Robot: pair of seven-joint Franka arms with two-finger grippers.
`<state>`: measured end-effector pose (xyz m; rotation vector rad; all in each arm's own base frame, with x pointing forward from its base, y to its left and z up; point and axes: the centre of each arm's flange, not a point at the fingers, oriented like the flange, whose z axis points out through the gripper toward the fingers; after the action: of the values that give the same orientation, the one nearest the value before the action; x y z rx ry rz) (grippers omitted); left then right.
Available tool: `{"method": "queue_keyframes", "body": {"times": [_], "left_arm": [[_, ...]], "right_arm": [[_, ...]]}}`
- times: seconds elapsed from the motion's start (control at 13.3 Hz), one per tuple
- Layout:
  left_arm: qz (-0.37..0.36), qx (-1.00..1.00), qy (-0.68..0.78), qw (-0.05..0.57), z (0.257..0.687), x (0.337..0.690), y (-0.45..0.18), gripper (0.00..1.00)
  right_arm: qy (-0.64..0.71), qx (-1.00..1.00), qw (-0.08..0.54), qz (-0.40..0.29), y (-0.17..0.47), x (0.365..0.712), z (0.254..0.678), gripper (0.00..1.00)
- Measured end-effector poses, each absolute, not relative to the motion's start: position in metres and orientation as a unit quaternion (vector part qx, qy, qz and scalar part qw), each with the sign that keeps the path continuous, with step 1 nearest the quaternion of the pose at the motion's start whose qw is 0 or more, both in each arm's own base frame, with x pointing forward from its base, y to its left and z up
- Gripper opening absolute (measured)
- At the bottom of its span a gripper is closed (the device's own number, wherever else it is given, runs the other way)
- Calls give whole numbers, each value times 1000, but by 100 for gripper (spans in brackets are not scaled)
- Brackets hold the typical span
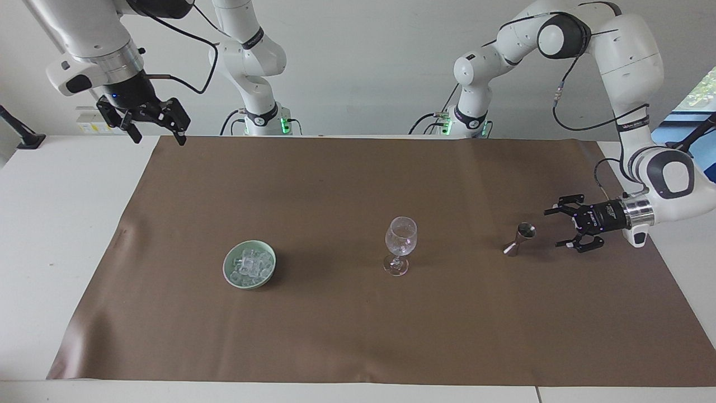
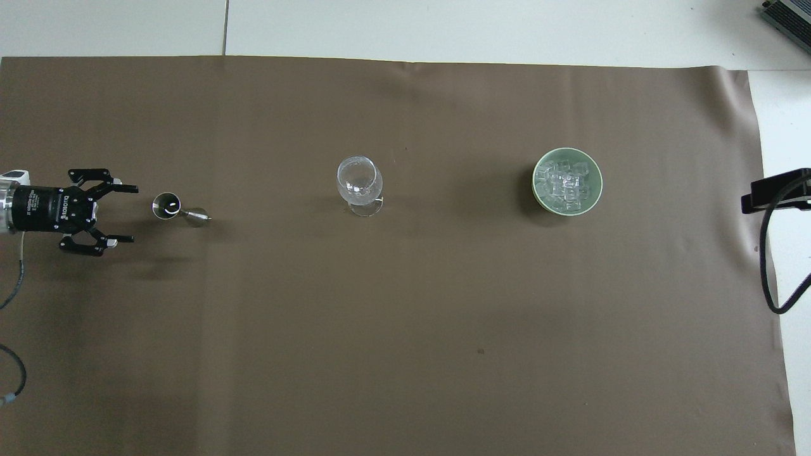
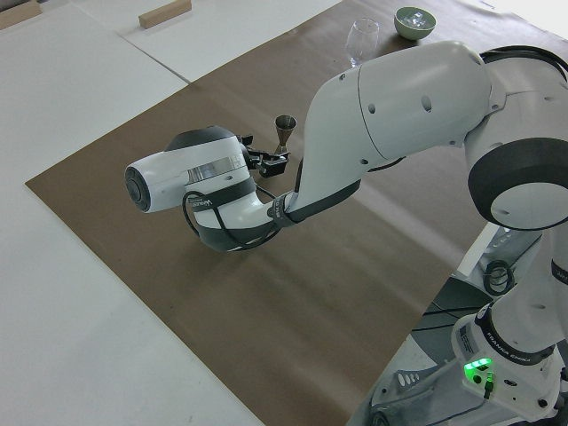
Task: Pour wine and add ice with both arms
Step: 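Open the left gripper and move it toward the silver jigger, then close the left gripper around the silver jigger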
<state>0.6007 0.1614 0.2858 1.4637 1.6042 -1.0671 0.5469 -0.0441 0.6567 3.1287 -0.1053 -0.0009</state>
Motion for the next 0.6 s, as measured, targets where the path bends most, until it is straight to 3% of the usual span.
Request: {"method": "queue_keyframes", "body": {"times": [0.6], "left_arm": [[-409,552,618,383,253,590,145,100]], "right_arm": [[-34,999,6,0,-44,547,657,100]]}}
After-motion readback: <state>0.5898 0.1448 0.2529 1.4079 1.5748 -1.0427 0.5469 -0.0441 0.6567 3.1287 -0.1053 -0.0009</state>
